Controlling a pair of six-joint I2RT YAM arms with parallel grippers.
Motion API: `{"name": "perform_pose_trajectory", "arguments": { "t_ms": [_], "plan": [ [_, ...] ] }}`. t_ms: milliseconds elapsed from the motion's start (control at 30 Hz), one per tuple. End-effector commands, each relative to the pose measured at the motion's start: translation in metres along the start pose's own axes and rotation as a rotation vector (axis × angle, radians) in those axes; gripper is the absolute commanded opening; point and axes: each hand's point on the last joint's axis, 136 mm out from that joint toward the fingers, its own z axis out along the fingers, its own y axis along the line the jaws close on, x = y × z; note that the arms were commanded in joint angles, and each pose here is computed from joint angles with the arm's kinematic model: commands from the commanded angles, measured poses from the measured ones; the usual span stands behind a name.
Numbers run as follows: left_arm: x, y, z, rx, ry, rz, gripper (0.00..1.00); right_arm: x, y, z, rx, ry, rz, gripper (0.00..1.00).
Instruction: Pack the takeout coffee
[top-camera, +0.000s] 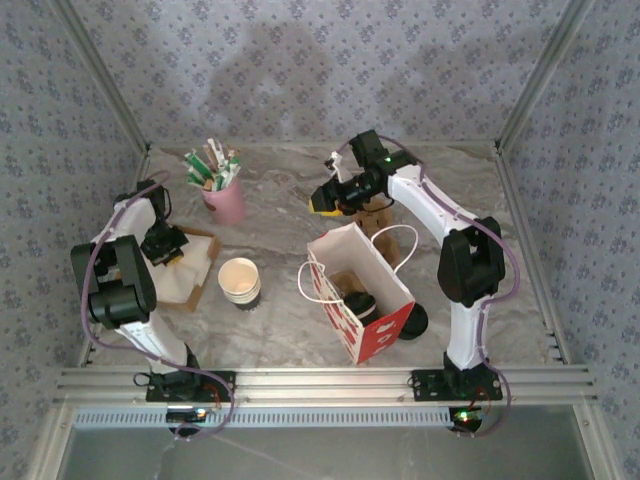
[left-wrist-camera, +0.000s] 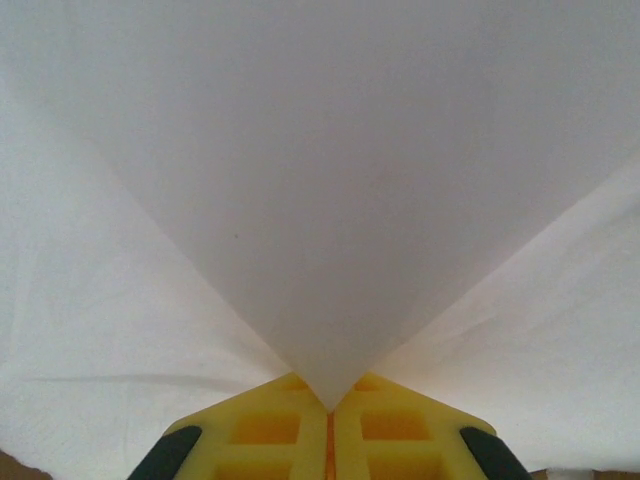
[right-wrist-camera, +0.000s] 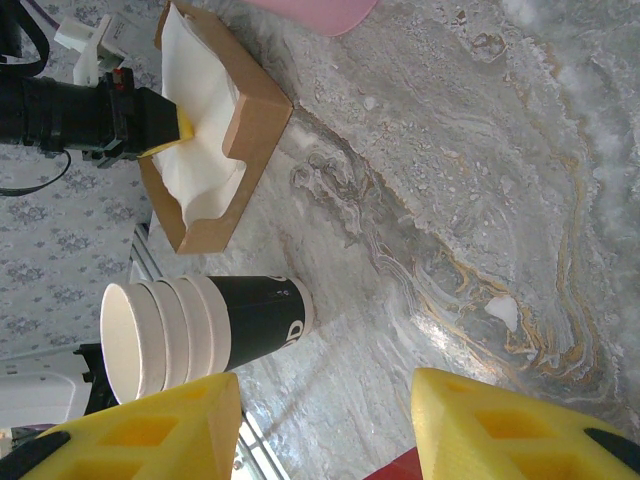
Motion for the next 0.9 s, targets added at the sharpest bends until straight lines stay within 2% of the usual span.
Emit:
{"name": "perform_pose_trajectory", "arguments": {
  "t_ms": [0, 467, 700, 867],
  "plan": [
    [-0.001, 0.003, -0.024, 0.001, -0.038, 0.010, 0.01, 0.003, 0.008, -0.008, -0.004, -0.004, -0.025, 0.50],
    [-0.003, 0.014, -0.120, 0.073, -0.262, 0.000, 0.00, -0.009, 0.021, -0.026, 0.009, -0.077, -0.044, 0.50],
    [0.000, 0.015, -0.178, 0.145, -0.392, -0.006, 0.00, -0.020, 0.026, -0.046, 0.021, -0.145, -0.042, 0.52],
    [0.007, 0.001, -0.217, 0.245, -0.463, 0.014, 0.00, -0.026, 0.037, -0.067, 0.024, -0.214, -0.066, 0.53]
  ]
}}
